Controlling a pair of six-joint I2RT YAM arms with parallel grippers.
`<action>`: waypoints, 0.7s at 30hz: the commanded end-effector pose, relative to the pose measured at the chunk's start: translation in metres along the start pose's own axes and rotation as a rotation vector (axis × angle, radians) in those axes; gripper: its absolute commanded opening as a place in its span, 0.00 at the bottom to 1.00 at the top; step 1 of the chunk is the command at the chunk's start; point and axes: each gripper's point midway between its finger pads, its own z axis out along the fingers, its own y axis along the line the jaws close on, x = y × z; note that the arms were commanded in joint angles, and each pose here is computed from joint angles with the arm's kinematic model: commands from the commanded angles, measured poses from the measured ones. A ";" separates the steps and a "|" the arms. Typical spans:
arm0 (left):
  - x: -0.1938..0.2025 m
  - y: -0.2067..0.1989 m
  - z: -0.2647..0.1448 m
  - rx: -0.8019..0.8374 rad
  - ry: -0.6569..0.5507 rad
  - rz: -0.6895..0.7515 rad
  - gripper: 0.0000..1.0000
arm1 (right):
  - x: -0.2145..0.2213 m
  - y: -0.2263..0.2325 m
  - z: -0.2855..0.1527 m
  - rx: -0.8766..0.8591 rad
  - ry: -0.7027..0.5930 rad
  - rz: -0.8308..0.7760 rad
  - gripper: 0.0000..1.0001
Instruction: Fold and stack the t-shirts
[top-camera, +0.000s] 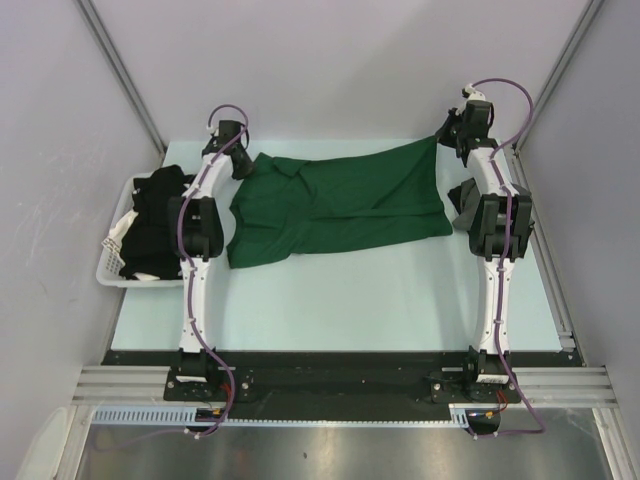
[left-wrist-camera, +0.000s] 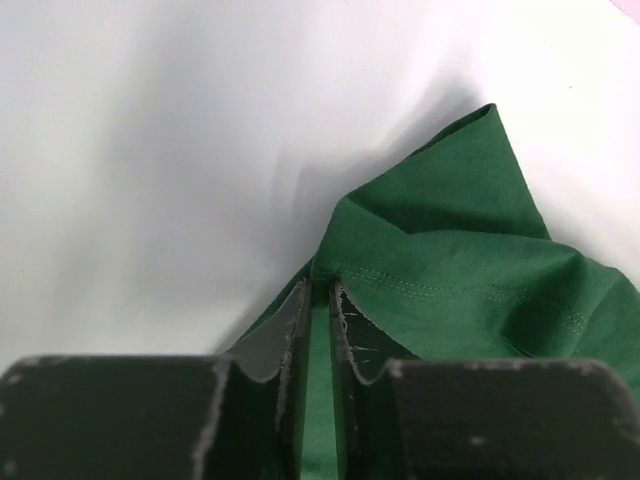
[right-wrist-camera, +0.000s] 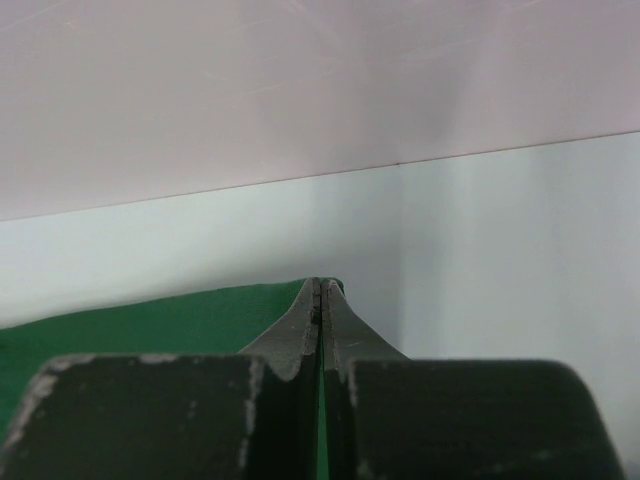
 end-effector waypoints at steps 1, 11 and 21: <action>-0.013 -0.012 -0.002 0.044 -0.029 -0.025 0.13 | -0.030 0.003 -0.003 -0.022 -0.082 -0.001 0.00; -0.030 -0.018 -0.023 0.059 -0.064 -0.003 0.00 | -0.033 0.007 -0.003 -0.025 -0.090 -0.004 0.00; -0.062 -0.026 -0.061 0.075 -0.133 0.033 0.00 | -0.033 0.005 -0.005 -0.003 -0.084 -0.024 0.00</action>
